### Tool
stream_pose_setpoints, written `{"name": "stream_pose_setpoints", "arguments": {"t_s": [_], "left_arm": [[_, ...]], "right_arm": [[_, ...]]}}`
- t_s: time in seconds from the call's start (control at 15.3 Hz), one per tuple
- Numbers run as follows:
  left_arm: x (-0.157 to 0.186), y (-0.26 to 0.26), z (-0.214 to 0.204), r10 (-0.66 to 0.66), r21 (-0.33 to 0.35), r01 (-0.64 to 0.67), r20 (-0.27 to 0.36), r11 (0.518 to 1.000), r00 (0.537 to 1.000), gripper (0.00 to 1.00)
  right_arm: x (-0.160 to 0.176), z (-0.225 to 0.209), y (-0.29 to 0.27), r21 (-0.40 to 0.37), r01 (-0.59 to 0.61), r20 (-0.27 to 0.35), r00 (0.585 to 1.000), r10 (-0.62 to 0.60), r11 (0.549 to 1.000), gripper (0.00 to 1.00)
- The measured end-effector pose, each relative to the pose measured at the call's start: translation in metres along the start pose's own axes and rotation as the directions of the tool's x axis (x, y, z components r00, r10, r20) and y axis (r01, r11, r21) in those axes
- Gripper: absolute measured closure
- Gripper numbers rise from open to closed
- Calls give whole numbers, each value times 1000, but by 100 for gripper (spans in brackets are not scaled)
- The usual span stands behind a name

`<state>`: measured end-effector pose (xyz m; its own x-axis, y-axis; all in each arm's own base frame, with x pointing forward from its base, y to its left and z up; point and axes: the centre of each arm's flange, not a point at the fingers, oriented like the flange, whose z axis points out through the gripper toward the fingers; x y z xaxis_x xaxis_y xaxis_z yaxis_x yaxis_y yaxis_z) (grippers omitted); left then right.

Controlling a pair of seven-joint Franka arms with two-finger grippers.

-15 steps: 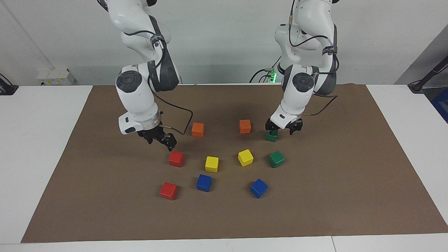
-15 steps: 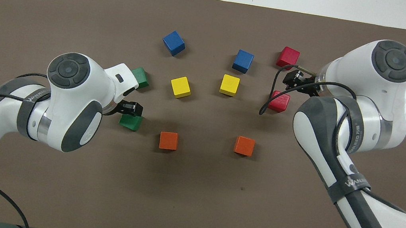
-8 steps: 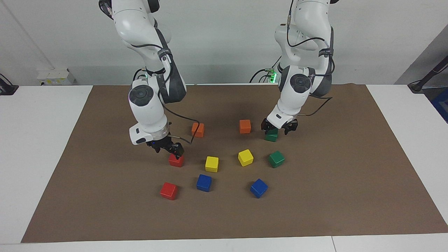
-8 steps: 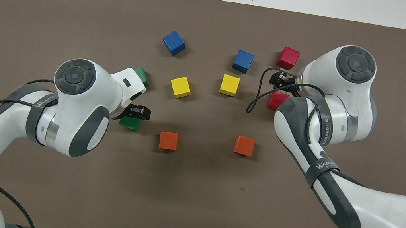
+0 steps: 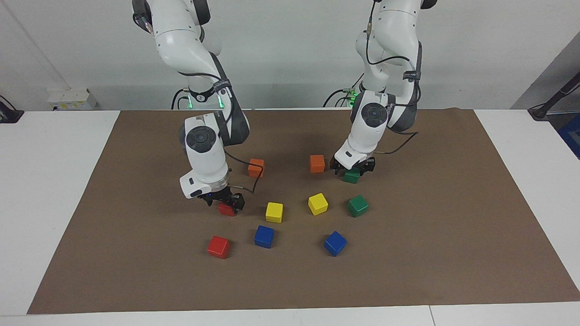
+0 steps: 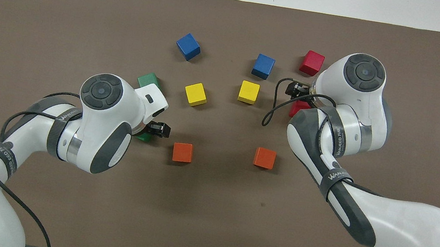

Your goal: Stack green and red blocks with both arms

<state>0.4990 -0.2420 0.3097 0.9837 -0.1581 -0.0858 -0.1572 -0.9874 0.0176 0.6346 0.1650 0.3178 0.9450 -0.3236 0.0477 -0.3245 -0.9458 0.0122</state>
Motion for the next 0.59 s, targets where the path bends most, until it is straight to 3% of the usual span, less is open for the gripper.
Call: {"name": "stream_pose_setpoints", "arguments": {"t_s": [0.2,0.26,0.39,0.59], "left_arm": [[-3,-4,6,-6,4,5,10,1000,1000,0],[-4,-4,7,-12,4,12,13,1000,1000,9],[-4,-6,8,-42,6,42,18,999,999,14],[0,-20,-1,-85,10,85,42,996,995,45]], "right_arm": [[-4,5,-2,-5,7,8,1000,-7,1000,0],[-8,7,-5,-8,15,12,1000,-15,1000,0],[-15,12,-9,-14,32,22,999,-32,999,0],[-16,15,-7,-19,51,27,998,-50,999,0]]}}
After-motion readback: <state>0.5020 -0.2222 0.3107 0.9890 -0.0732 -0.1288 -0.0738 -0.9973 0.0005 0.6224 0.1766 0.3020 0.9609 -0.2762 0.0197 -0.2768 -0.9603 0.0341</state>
